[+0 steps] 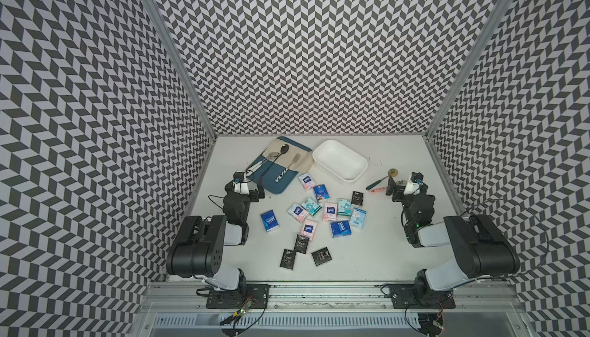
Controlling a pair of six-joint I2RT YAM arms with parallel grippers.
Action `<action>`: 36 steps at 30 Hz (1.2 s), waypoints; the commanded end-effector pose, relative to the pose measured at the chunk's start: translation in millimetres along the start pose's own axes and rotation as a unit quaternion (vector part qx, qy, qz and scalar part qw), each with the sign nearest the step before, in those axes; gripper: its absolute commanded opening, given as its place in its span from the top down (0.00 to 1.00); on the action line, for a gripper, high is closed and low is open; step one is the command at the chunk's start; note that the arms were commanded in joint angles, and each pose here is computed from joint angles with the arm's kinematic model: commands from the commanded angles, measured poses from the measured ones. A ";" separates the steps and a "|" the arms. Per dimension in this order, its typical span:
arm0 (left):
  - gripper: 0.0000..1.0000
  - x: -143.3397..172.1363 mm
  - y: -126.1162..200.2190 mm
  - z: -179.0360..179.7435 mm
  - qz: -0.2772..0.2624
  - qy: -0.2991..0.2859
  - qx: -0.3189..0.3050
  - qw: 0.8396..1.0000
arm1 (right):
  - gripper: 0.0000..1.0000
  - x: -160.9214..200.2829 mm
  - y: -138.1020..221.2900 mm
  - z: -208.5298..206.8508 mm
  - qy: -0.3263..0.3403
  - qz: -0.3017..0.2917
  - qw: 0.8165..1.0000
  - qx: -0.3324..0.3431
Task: Put the pocket tissues into the storage box
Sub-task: Move the storage box to the center of the board.
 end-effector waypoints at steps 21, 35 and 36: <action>0.00 -10.8 -8.3 4.4 0.016 0.005 -0.021 1.000 | 0.01 -17.8 1.6 -0.5 -0.004 -0.041 0.999 0.001; 0.00 -82.0 -38.9 -20.1 0.073 0.072 -0.015 0.995 | 0.01 -55.0 -29.0 -14.3 -0.171 0.107 0.975 0.098; 0.00 -83.1 -44.5 -23.5 0.095 0.089 -0.013 0.991 | 0.01 -55.2 -35.1 -7.2 -0.191 0.130 0.970 0.081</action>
Point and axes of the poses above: each gripper's point midway between its finger pads, its own y axis back along the fingers, its own z axis along the line the jaws close on, x = y × z, the point moved 4 cm from there along y, back along the fingers, and after that the axes turned 1 degree about -y, right-handed, at the moved point
